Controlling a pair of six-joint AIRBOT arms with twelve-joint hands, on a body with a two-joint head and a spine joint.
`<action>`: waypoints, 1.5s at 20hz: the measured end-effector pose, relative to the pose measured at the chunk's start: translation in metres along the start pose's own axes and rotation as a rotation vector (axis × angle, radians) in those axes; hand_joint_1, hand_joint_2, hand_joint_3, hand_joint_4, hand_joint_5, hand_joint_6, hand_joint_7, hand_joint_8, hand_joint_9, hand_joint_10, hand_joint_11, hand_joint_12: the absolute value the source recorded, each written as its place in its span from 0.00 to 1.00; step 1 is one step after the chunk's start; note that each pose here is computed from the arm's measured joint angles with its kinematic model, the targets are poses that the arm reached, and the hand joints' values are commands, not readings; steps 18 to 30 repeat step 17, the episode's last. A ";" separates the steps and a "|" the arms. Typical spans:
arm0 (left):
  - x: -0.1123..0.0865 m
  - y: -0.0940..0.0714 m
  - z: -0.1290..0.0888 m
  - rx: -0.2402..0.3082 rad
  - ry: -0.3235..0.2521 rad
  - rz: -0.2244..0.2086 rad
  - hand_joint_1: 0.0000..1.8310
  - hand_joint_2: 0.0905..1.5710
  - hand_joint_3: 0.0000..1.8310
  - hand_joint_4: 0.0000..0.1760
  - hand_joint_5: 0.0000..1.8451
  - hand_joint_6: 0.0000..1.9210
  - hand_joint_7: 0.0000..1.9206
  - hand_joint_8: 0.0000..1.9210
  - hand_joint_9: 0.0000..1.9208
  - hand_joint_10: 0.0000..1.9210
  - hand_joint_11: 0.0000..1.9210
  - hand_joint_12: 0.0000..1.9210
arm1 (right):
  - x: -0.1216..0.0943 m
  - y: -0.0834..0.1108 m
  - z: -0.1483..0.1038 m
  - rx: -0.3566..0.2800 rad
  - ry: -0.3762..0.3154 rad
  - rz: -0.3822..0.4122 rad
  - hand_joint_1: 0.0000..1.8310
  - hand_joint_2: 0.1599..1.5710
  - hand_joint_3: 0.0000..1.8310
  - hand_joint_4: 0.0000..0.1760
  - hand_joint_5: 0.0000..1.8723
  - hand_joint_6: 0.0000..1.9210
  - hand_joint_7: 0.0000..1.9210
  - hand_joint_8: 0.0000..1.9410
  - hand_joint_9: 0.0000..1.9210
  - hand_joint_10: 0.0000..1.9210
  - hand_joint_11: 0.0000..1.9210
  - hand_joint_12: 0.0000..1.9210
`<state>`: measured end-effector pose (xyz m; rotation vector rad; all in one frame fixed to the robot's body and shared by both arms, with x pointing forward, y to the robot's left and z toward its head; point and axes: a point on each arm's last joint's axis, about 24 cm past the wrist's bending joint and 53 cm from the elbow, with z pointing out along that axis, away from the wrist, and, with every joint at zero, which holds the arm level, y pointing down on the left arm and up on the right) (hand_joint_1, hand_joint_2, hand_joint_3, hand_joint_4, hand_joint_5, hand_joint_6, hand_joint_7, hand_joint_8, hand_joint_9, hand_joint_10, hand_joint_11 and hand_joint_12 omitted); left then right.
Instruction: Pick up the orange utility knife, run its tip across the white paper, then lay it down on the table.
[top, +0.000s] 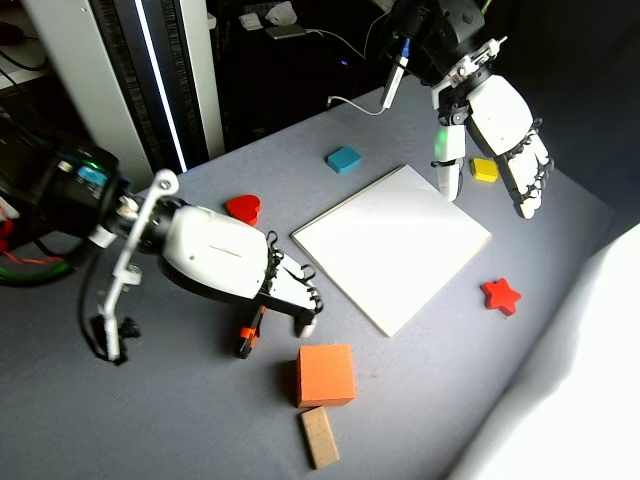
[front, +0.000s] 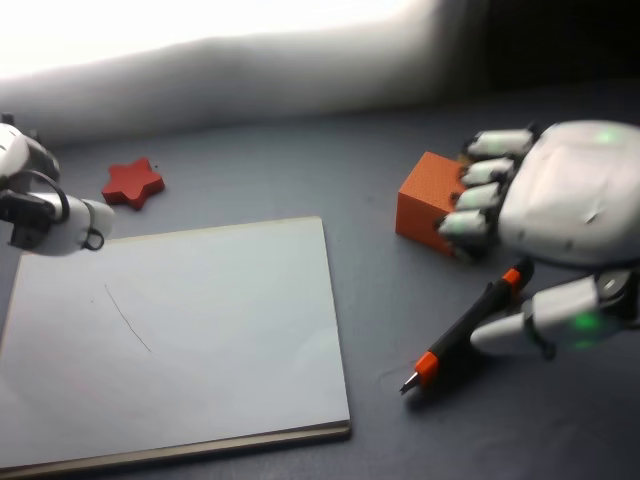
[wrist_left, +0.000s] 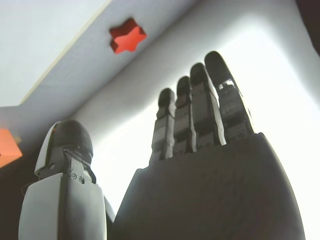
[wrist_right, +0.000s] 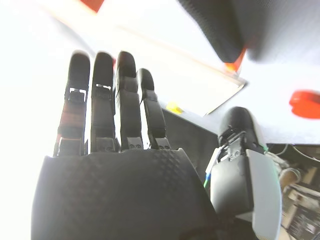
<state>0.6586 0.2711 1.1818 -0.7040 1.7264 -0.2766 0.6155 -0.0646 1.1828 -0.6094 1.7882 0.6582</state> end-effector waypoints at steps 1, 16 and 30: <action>0.004 -0.002 -0.003 0.005 0.010 0.001 0.15 0.80 0.00 0.00 0.39 0.17 0.34 0.47 0.29 0.67 0.17 0.89 | -0.007 -0.002 -0.006 0.011 -0.006 0.018 0.02 0.76 0.02 0.00 0.38 0.63 0.41 0.77 0.32 0.92 0.21 1.00; 0.005 -0.016 -0.013 0.024 0.015 0.040 0.19 0.89 0.00 0.00 0.43 0.89 0.50 0.95 0.53 1.00 0.50 1.00 | -0.053 -0.054 -0.074 0.070 -0.181 -0.051 0.05 0.92 0.01 0.00 0.49 0.89 0.57 0.84 0.54 1.00 0.53 1.00; 0.005 -0.018 -0.013 0.031 0.015 0.045 0.18 0.89 0.00 0.00 0.42 0.89 0.50 0.96 0.53 1.00 0.50 1.00 | -0.055 -0.050 -0.074 0.055 -0.190 -0.051 0.08 0.92 0.01 0.00 0.50 0.88 0.58 0.84 0.55 1.00 0.54 1.00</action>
